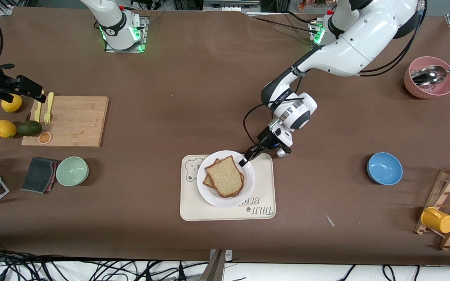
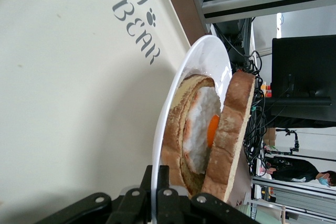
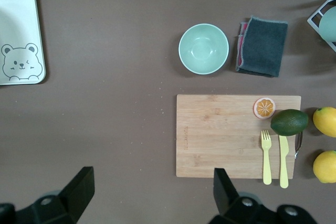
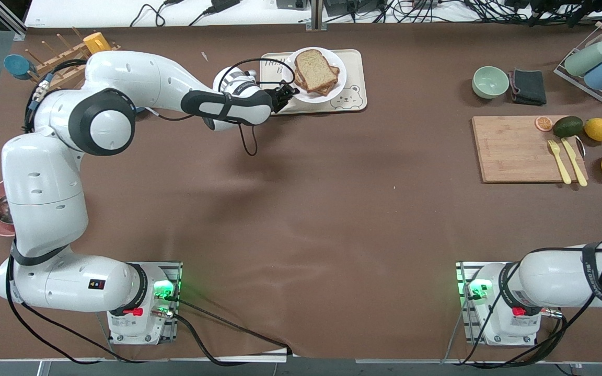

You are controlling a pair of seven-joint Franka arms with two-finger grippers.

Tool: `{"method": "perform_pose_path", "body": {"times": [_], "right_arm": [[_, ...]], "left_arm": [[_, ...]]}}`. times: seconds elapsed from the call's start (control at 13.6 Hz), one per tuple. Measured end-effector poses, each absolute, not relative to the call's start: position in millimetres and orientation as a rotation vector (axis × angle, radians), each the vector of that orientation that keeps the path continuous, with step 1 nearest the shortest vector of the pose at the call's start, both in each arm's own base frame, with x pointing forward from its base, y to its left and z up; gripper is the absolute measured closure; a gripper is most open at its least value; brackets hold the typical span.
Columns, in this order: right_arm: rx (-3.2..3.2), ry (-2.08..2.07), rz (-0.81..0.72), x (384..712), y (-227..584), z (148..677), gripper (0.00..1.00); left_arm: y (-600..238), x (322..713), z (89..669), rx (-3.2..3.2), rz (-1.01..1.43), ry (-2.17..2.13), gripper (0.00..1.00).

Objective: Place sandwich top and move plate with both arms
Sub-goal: 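Slide the plate with the left gripper onto the bear tray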

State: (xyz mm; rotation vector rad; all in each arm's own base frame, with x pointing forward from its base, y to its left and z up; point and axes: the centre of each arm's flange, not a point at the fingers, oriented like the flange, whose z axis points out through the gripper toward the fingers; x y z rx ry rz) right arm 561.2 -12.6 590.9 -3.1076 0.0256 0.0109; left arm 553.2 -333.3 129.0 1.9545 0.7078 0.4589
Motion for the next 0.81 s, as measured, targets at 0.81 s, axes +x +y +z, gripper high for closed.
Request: {"method": "perform_pose_path", "body": {"times": [0.81], "right_arm": [[-3.107, 0.025, 0.024, 560, -13, 590, 0.0]], "left_arm": [[-334, 576, 107, 1.966, 0.51, 0.706, 0.87]]}}
